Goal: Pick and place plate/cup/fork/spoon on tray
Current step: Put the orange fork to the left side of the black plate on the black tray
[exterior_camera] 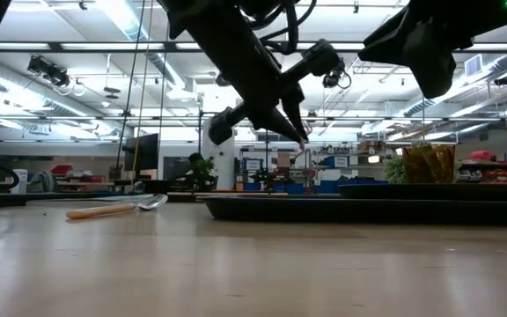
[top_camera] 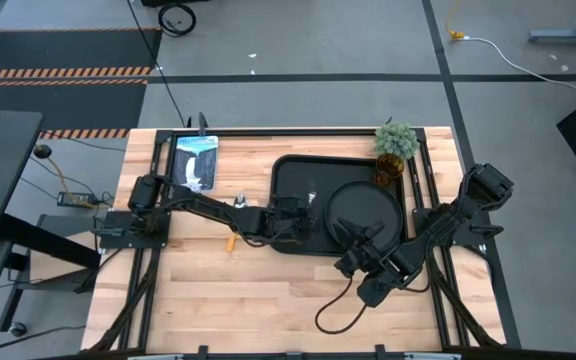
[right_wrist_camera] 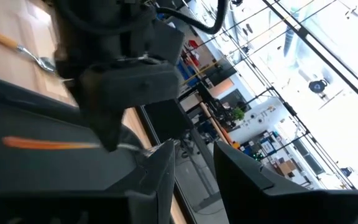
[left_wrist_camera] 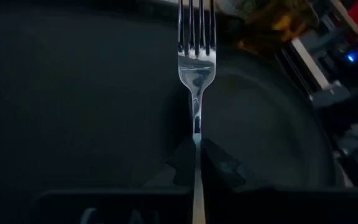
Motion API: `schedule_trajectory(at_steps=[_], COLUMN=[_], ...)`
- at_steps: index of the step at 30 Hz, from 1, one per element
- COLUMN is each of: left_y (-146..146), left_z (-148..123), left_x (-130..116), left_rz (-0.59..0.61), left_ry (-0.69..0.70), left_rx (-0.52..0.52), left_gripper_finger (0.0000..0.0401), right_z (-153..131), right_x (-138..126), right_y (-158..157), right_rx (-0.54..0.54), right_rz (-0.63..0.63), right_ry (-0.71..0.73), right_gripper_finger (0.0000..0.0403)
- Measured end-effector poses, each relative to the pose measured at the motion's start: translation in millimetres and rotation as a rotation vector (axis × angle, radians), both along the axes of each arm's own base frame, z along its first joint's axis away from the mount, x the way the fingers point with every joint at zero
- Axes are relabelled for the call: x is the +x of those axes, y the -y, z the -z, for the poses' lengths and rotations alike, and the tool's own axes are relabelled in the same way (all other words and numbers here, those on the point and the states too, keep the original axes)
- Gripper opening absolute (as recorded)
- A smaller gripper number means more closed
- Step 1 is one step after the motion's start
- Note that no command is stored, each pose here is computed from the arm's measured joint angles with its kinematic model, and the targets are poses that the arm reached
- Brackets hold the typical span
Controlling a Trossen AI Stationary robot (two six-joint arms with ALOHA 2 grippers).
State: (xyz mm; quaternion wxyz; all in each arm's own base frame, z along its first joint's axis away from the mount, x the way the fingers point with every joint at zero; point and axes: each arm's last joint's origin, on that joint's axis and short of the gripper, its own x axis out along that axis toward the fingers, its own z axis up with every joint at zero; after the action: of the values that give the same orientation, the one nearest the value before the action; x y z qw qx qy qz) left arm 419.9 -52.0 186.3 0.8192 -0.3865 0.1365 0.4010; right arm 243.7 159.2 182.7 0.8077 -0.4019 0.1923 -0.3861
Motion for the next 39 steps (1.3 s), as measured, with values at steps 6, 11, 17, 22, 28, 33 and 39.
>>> schedule_trajectory(at_steps=[6, 11, 17, 22, 28, 33, 39], left_y=[9.0, 8.3, 0.2, -7.4, -17.1, -17.2, -14.0], left_z=[13.0, 15.4, 26.9, 36.5, 37.7, 37.9, 40.8], left_x=[19.8, 41.8, 46.9, 41.7, 42.5, 42.5, 39.4], left_rz=[0.035, 0.038, -0.031, -0.046, -0.05, -0.049, 0.113], left_ry=[-0.04, -0.156, -0.304, -0.341, -0.344, -0.345, -0.465], left_rx=[0.017, 0.006, -0.044, -0.094, -0.148, -0.152, -0.188], left_gripper_finger=[0.0018, 0.0018, 0.0021, 0.004, 0.0054, 0.0056, 0.0056], right_z=[0.7, -0.5, -1.2, -1.0, -0.9, -0.8, -0.6], right_x=[-1.1, -2.6, -4.0, -5.5, -7.9, -11.4, -12.3], right_y=[0.9, 1.3, 0.0, -2.3, -6.5, -11.1, -12.0], right_rx=[-0.014, -0.019, -0.015, -0.013, 0.006, 0.004, 0.006], right_rz=[0.0, -0.002, -0.01, -0.024, -0.047, -0.067, -0.073], right_ry=[-0.017, -0.024, -0.02, -0.024, -0.013, -0.016, -0.015], right_gripper_finger=[0.0119, 0.0119, 0.0119, 0.0119, 0.0119, 0.0119, 0.0119])
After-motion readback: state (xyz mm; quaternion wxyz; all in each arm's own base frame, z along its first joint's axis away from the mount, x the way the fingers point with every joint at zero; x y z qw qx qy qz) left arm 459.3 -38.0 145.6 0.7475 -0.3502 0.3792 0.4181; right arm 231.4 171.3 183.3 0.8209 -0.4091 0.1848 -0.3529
